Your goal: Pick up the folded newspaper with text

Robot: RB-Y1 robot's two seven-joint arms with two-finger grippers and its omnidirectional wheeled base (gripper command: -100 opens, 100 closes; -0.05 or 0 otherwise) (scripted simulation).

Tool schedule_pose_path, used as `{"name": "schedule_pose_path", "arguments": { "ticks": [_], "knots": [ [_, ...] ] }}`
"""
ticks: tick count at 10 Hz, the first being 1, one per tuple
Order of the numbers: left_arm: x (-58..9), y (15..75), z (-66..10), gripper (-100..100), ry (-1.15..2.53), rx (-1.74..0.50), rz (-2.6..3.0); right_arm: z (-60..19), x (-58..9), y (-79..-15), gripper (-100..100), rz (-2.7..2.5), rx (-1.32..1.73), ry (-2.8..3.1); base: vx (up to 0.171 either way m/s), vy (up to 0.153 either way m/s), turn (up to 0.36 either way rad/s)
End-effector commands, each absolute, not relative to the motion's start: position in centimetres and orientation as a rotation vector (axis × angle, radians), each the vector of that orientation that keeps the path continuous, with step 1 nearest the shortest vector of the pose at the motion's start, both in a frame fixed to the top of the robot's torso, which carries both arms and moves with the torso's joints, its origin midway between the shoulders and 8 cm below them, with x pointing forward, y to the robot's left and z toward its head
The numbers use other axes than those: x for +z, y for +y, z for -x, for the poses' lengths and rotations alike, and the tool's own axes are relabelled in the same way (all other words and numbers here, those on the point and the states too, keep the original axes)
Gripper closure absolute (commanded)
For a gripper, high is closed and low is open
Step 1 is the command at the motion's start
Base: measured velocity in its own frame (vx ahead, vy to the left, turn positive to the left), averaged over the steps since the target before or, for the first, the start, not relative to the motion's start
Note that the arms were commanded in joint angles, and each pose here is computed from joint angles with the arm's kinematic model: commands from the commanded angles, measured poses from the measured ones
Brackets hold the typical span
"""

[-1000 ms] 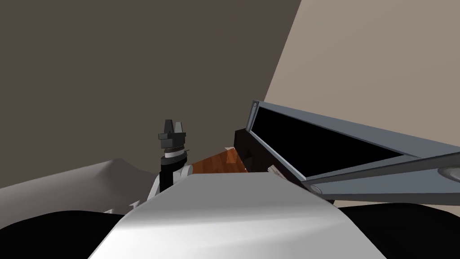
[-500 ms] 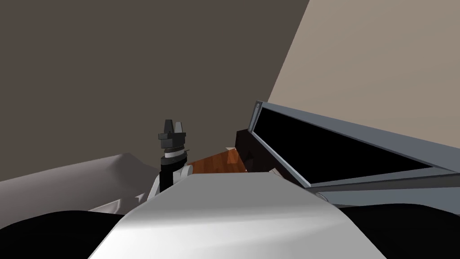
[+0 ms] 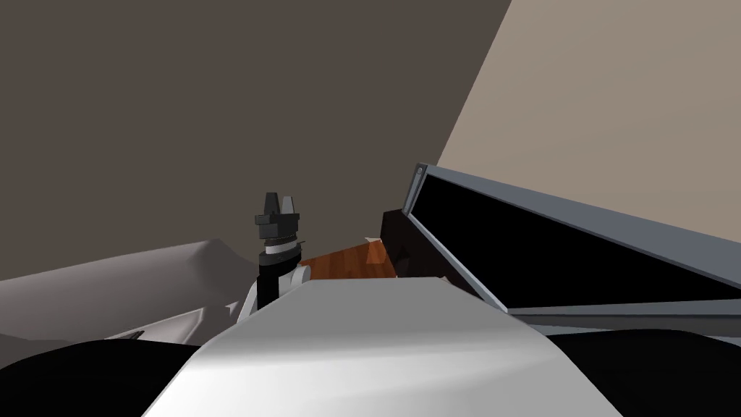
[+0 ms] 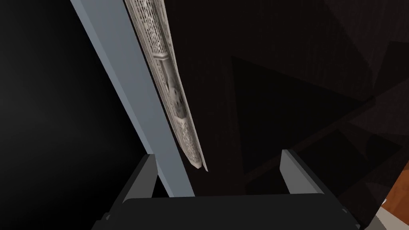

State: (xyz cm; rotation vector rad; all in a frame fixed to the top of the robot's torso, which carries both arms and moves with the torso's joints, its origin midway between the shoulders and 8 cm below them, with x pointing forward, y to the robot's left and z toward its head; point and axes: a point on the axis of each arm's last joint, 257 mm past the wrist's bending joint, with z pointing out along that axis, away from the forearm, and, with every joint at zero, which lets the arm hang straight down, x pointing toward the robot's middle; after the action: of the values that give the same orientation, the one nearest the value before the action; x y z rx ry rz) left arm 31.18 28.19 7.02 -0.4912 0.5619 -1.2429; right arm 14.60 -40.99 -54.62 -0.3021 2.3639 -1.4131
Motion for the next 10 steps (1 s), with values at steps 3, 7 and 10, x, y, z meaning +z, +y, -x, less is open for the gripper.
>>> {"name": "schedule_pose_path", "arguments": {
  "ticks": [3, 7, 10],
  "knots": [
    [7.0, 28.2, -31.2, 0, 0.562, -1.243, 0.491, -14.2, -53.6, -39.7, -100, 0.411, -1.515, 2.308, 0.011, -0.06, 0.082],
    [7.0, 28.2, -31.2, 0, 0.562, -1.243, 0.491, -13.8, -53.0, -37.2, -100, 0.505, -1.568, 2.27, 0.02, -0.076, 0.082],
    [7.0, 28.2, -31.2, 0, 0.562, -1.243, 0.491, -12.8, -53.1, -38.4, -100, 0.456, -1.58, 2.297, -0.001, -0.008, 0.094]
  ]
}}
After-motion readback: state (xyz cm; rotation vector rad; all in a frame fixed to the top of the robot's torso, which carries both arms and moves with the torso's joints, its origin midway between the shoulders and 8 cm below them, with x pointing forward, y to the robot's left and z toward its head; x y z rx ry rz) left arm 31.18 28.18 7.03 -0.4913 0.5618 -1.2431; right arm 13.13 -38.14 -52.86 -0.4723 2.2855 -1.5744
